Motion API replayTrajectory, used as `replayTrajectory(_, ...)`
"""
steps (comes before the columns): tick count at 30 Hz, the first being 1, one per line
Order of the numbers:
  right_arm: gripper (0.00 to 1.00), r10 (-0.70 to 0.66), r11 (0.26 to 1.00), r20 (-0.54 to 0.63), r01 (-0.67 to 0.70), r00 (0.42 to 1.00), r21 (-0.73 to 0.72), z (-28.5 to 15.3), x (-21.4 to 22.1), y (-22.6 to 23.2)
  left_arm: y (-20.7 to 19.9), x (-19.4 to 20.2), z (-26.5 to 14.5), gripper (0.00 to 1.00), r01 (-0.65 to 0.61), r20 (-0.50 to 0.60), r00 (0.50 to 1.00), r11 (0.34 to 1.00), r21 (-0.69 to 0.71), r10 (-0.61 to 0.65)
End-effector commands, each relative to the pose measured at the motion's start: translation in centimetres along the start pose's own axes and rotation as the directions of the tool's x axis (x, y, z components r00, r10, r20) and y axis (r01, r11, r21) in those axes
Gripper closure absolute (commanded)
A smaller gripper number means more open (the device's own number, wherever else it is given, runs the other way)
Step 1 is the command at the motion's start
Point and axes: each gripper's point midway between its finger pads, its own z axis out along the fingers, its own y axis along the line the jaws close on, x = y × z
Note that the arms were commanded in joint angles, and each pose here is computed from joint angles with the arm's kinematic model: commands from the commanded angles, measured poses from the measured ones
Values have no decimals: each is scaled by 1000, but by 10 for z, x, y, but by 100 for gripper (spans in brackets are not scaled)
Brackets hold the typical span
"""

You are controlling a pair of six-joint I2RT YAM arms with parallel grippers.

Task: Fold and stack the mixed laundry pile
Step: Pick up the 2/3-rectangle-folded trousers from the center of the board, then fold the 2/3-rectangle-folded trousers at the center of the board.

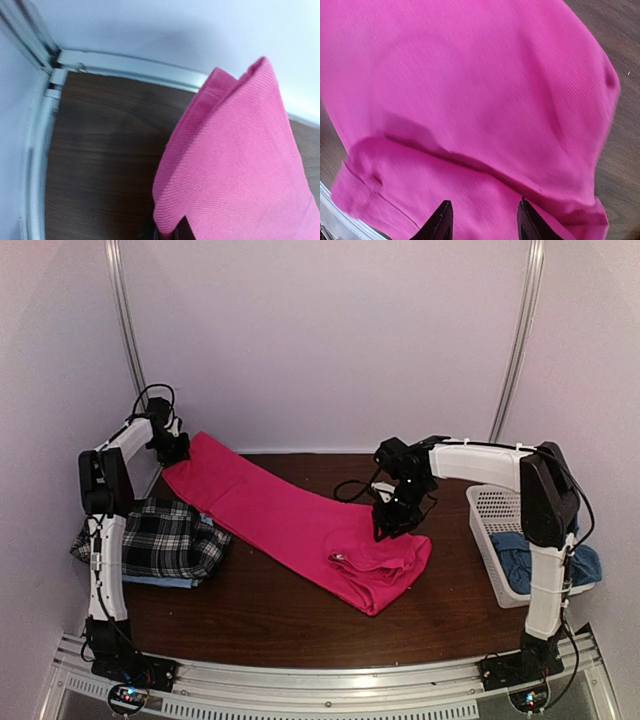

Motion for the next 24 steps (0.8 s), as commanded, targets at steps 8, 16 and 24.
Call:
replayTrajectory(8, 50, 124, 984, 140, -104, 982, -144, -44, -33, 6, -41, -147, -169, 100, -74, 472, 880, 967, 245, -53)
replayTrajectory(16, 39, 289, 909, 137, -226, 947, -351, -59, -46, 8, -227, -42, -166, 100, -213, 263, 963, 765, 608, 59)
replayTrajectory(24, 31, 298, 777, -1, -243, 955, -581, -45, -55, 42, -271, 72, -113, 100, -70, -26, 992, 719, 692, 121)
